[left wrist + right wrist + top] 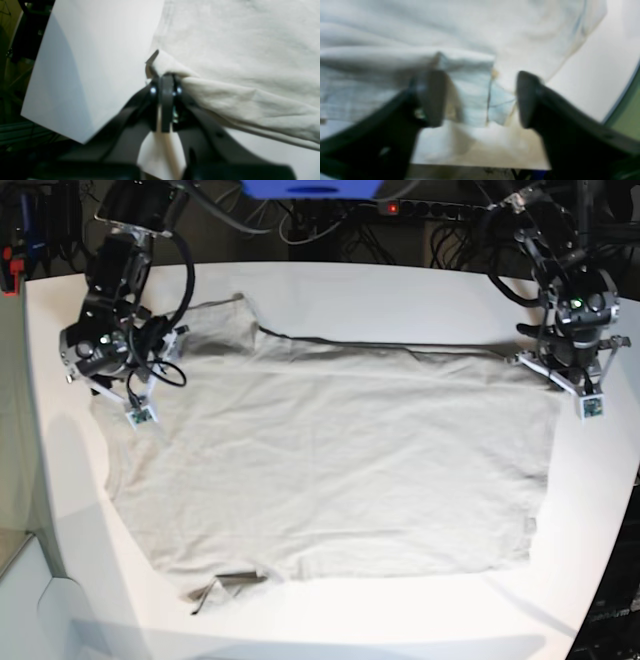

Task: Layout the t-shirt on the table in an organized manner, then fold the t-shirt properly
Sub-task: 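Hold the folded edge with both grippers and smooth it flat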

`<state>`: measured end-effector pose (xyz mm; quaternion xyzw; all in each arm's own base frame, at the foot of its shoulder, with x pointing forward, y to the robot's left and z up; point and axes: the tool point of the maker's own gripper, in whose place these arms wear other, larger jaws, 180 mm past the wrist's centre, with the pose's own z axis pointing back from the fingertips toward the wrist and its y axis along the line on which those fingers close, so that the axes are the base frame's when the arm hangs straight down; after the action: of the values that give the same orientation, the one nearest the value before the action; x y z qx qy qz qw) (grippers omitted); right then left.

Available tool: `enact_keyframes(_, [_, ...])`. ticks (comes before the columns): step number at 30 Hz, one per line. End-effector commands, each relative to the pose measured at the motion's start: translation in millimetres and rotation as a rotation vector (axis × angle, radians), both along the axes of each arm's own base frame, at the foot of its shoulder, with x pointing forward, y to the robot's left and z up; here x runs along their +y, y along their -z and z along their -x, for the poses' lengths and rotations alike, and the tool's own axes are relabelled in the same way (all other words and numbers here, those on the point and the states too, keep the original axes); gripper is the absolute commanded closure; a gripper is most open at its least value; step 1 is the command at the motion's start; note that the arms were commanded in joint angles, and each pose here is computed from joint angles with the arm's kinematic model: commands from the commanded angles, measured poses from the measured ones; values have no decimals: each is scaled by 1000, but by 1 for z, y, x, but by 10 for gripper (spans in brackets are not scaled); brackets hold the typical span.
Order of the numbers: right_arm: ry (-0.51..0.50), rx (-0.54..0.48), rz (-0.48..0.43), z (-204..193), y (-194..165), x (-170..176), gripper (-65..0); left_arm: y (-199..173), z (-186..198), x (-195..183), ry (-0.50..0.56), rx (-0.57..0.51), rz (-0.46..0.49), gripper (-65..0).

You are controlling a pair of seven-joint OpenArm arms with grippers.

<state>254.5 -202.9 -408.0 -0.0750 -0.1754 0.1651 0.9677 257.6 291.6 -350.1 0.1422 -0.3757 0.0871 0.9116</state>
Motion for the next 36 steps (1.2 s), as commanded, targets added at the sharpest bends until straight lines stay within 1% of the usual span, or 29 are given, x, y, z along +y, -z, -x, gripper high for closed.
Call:
enact_keyframes(1, [-19,-35,-3,-9,-8,3,-301,-11,-6,4,-5,-43,-19,-3])
enact_keyframes(3, [-19,-32,-7,-8,-6,4,-237,-11,-6,4,-5,-43,-19,-3])
enact_keyframes(8, [-20,-34,-7,-9,-7,5,-110,-11,-6,4,-5,-43,-19,-3])
enact_keyframes(10, [-20,-39,-4,-11,-8,4,-70,-11,-6,4,-5,-43,-19,-3])
enact_keyframes(11, [-20,-42,-3,-11,-9,4,-64,-11,-6,4,-5,-43,-19,-3])
enact_keyframes(19, [-13,-117,11,-37,-31,-3,-61,-11,-6,4,-5,-43,-19,-3])
enact_keyframes(24, [-9,-110,30,-37,-33,-9,-61,-9,-3,4,-4,-34,-19,-3])
enact_keyframes(32, [-9,-49,27,-14,-15,-8,-64,-9,-3,3,-4,-36,-15,-3])
enact_keyframes(34, [-9,-41,27,-10,-13,-8,-81,-10,-4,4,-5,-37,-19,-3])
enact_keyframes(36, [-9,-38,26,-8,-12,-8,-123,-10,-4,3,-3,-37,-18,-3])
